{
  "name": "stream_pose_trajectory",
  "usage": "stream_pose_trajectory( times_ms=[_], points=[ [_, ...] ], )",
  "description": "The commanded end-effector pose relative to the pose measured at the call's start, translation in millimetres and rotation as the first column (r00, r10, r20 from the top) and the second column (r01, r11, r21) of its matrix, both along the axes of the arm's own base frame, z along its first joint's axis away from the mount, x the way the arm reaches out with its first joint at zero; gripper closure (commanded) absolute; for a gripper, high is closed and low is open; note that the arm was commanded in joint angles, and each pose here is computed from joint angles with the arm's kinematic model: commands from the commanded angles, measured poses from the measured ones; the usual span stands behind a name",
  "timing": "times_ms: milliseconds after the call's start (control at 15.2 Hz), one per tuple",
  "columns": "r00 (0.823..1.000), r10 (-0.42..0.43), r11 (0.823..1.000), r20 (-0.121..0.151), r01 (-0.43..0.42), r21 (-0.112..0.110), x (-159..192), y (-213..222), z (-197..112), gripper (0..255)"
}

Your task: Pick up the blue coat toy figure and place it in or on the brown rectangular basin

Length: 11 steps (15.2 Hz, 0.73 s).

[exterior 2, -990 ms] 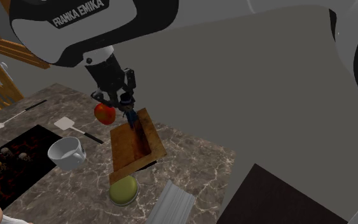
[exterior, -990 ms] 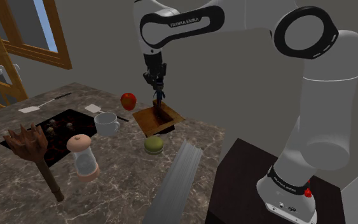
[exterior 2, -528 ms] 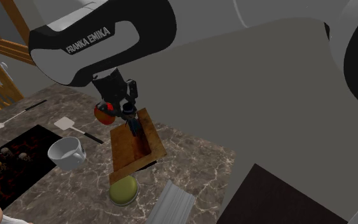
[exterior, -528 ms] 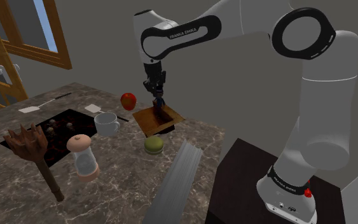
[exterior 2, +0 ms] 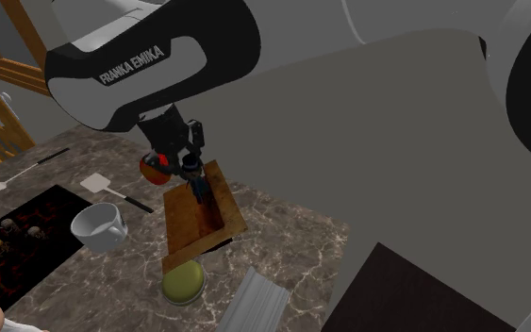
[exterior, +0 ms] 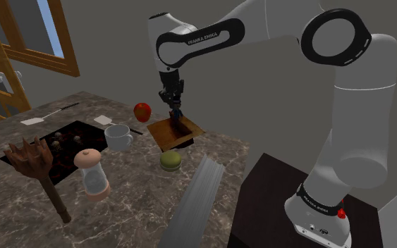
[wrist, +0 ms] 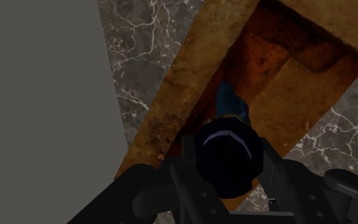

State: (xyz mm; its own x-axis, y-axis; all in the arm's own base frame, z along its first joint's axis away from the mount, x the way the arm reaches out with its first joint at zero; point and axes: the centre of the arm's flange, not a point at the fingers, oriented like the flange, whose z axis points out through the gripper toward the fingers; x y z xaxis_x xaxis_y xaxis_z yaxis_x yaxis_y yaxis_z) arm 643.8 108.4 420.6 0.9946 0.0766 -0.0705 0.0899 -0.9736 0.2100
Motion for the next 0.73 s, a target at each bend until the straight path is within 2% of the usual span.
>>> stream_pose_trajectory(
  times_ms=[0, 330, 594, 660],
  points=[
    [1.000, 0.000, 1.000, 0.000, 0.000, 0.000, 0, 0, 0, 0],
    [1.000, 0.000, 1.000, 0.000, 0.000, 0.000, 0, 0, 0, 0],
    [1.000, 0.000, 1.000, 0.000, 0.000, 0.000, 3, 11, 49, 0],
    [1.000, 0.000, 1.000, 0.000, 0.000, 0.000, 3, 11, 49, 0]
  ],
)
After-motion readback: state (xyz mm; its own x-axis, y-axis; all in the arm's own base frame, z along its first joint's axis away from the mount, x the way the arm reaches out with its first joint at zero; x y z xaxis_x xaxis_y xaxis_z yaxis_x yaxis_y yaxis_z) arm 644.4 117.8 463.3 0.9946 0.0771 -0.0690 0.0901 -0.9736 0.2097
